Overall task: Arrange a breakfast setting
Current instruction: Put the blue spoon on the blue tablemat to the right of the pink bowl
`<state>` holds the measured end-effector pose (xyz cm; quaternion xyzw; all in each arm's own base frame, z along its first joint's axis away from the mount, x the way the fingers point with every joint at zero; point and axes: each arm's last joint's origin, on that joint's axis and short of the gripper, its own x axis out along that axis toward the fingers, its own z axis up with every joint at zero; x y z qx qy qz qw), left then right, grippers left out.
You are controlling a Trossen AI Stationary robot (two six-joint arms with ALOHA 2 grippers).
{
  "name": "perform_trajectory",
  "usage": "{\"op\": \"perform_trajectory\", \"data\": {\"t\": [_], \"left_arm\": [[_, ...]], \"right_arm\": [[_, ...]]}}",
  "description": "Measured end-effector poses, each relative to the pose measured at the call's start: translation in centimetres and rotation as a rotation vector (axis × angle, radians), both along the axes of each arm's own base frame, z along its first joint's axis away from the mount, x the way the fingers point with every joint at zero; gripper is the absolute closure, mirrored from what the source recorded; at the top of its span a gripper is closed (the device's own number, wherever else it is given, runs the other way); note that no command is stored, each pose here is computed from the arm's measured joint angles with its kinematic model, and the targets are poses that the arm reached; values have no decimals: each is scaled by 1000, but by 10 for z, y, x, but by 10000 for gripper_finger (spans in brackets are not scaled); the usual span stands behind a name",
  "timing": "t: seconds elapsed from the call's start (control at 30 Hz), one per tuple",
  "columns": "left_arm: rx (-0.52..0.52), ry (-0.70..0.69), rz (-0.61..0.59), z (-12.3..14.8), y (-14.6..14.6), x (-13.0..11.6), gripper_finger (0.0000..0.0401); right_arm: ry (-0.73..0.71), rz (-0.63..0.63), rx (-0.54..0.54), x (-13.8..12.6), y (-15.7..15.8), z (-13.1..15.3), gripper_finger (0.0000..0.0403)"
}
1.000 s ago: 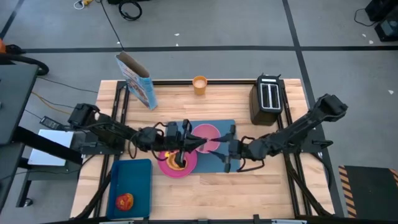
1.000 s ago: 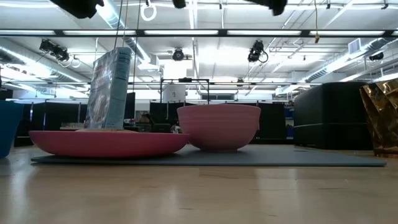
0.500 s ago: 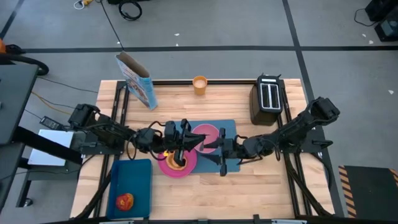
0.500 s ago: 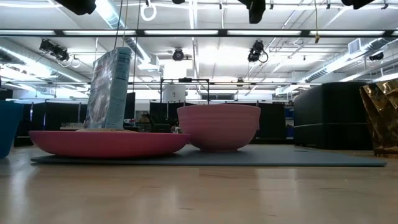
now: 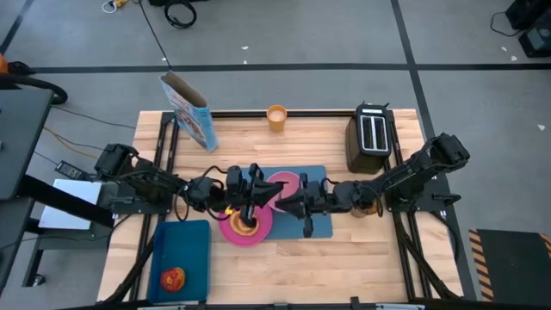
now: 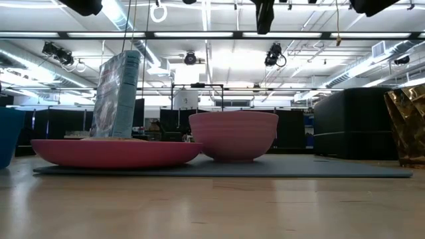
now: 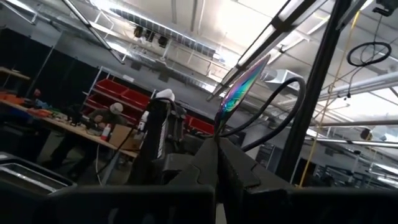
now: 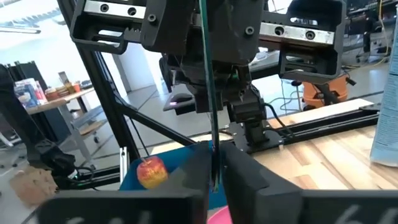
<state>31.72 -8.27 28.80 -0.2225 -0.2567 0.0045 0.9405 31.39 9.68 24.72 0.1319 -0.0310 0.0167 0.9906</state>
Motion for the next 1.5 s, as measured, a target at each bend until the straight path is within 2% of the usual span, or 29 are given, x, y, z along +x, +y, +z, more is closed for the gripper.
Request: {"op": "perform_trajectory", "data": {"t": [0.07, 0.2, 0.3, 0.43, 0.57, 0.67, 0.77, 0.93, 1.07, 1.23, 1.5], "left_arm": [[-2, 2, 10, 0, 1, 0, 395], [43, 18, 45, -1, 1, 0, 394], [80, 40, 71, -1, 1, 1, 375], [126, 61, 89, -3, 0, 2, 313], [220, 58, 126, 9, -3, -9, 233], [342, 140, 148, 18, -8, -18, 181], [424, 270, 192, 28, -11, -34, 152], [506, 497, 333, 40, -12, -69, 153], [535, 598, 397, 41, -11, -84, 169], [566, 689, 399, 31, -8, -84, 185], [557, 796, 425, 17, 5, -81, 199]], "right_arm": [[-1, -2, 3, 0, -1, 0, 389], [5, -14, 22, 0, -1, 0, 389], [8, -15, 39, 0, -1, -1, 390], [3, -3, 67, -1, 4, 0, 390], [4, 4, 133, -3, 9, 0, 390], [11, 8, 197, -7, 12, 4, 390], [66, -4, 260, -16, 15, 8, 390], [194, -119, 338, -41, 21, 14, 390], [292, -228, 440, -60, 23, 11, 390], [358, -286, 601, -69, 24, 5, 390], [560, -364, 691, -53, 49, 24, 390]]}}
